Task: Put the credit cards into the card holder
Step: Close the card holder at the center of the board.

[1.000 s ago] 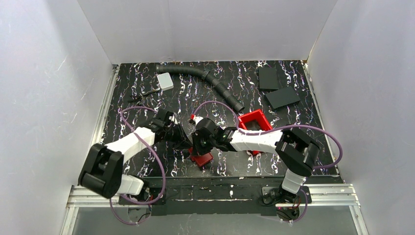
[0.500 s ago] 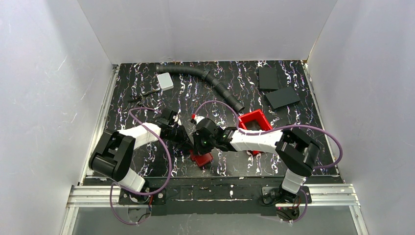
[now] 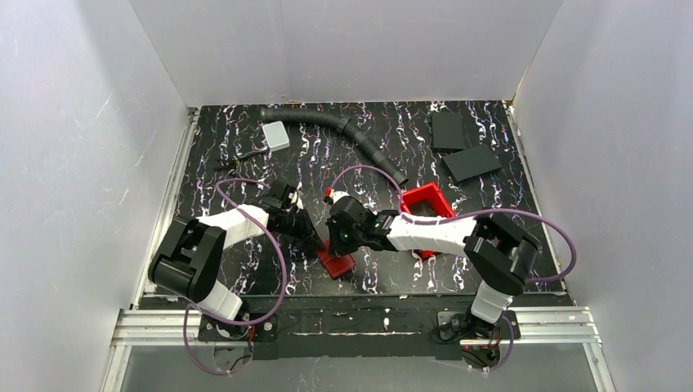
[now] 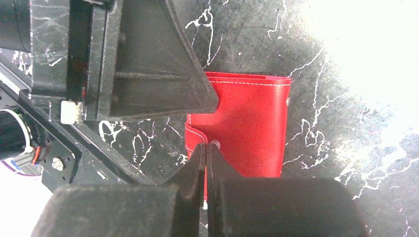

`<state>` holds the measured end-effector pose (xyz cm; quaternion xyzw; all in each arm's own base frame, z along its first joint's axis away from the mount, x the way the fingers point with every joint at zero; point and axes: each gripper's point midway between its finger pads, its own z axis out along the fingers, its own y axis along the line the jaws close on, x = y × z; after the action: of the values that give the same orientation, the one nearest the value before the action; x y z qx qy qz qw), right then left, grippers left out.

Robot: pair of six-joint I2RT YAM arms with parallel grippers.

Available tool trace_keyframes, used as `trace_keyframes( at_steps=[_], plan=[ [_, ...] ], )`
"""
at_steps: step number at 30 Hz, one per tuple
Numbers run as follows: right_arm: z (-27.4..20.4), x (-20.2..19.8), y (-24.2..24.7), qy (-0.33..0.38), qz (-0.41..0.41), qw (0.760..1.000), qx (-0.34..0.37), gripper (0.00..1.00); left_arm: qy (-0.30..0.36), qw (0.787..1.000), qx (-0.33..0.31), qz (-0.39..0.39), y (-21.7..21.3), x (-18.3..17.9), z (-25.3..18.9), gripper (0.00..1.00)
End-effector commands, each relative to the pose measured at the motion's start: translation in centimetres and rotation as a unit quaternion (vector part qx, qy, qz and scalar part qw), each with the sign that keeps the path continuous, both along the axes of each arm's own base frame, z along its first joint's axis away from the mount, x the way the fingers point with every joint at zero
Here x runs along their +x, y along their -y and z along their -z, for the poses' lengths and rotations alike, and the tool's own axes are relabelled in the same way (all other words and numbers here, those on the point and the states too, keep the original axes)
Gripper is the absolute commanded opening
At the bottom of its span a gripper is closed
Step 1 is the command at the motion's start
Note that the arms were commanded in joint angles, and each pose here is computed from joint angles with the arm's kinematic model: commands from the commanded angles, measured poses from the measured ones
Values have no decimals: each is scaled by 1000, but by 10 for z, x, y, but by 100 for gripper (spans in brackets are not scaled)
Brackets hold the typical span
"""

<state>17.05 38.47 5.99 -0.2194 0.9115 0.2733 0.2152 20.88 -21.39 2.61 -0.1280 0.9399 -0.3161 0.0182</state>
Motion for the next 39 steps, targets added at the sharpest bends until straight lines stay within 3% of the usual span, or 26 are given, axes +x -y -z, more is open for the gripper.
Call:
trace_keyframes(
  at_steps=[1,39],
  plan=[
    [-7,8,10,20,17,1000,-12,1,-15,999,46,6,-16,-11,14,3],
    [33,3,11,-47,-9,999,-7,1,-18,999,36,8,-13,-11,14,2]
  ],
)
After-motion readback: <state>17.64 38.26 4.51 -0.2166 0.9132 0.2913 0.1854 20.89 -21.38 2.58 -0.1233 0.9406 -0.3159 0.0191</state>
